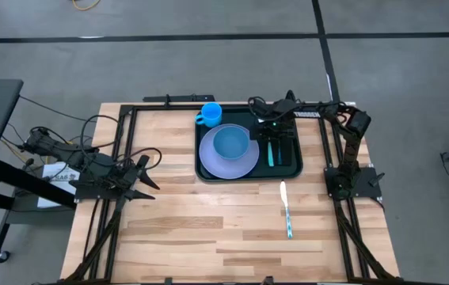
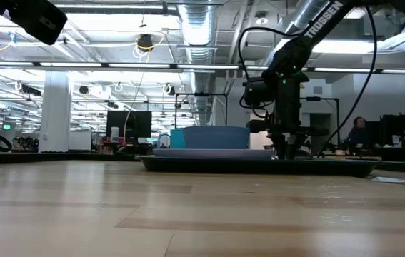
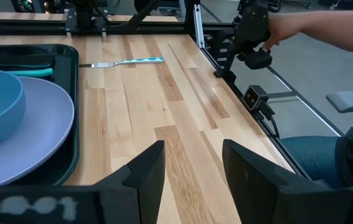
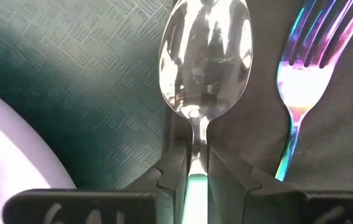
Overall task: Set up tray
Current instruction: Put the blue spoon on the black napkin, then put the blue knife on the black napkin
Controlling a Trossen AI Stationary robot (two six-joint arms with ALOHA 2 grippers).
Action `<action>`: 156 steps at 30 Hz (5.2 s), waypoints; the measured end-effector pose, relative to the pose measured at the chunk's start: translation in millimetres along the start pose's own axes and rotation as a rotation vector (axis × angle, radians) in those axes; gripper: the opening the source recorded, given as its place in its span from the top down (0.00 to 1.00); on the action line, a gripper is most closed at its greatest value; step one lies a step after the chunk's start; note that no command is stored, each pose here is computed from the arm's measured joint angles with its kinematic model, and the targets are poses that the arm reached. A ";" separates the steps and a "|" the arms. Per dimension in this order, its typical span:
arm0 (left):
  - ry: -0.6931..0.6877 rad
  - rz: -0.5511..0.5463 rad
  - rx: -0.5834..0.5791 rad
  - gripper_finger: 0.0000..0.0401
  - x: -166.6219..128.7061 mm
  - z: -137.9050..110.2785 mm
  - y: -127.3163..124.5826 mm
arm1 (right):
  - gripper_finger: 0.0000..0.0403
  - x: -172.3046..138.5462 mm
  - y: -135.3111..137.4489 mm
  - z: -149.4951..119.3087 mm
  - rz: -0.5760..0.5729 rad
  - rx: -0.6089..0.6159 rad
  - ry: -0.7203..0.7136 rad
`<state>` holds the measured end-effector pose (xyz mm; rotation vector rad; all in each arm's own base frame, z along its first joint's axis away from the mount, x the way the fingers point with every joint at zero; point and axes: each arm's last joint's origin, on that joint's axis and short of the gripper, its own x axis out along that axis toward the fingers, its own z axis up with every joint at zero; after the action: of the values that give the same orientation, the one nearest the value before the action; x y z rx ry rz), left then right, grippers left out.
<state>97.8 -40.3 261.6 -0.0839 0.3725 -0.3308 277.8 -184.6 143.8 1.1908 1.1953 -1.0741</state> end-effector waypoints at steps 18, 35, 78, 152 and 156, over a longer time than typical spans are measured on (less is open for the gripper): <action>0.000 -0.002 -0.010 0.63 0.0 0.0 0.0 | 0.85 0.5 4.5 -6.4 -0.007 -0.007 0.000; 0.000 -0.001 -0.016 0.63 0.1 -0.1 0.0 | 0.85 0.4 4.5 -6.7 -0.009 -0.033 0.001; 0.008 -0.002 -0.022 0.63 0.1 -0.8 0.1 | 0.62 -33.3 14.4 0.0 -0.076 -0.059 -0.006; -0.199 -0.228 -0.092 0.63 6.5 7.1 -18.1 | 0.71 -24.1 -26.5 -305.3 -0.013 -0.075 0.073; -0.204 -0.213 -0.091 0.63 6.5 7.2 -17.6 | 0.71 -20.0 -26.6 -301.9 -0.049 -0.086 0.062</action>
<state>100.9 -58.9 268.5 -0.2456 0.1764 -0.5110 222.3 113.4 163.8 1.1408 1.3109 -1.0184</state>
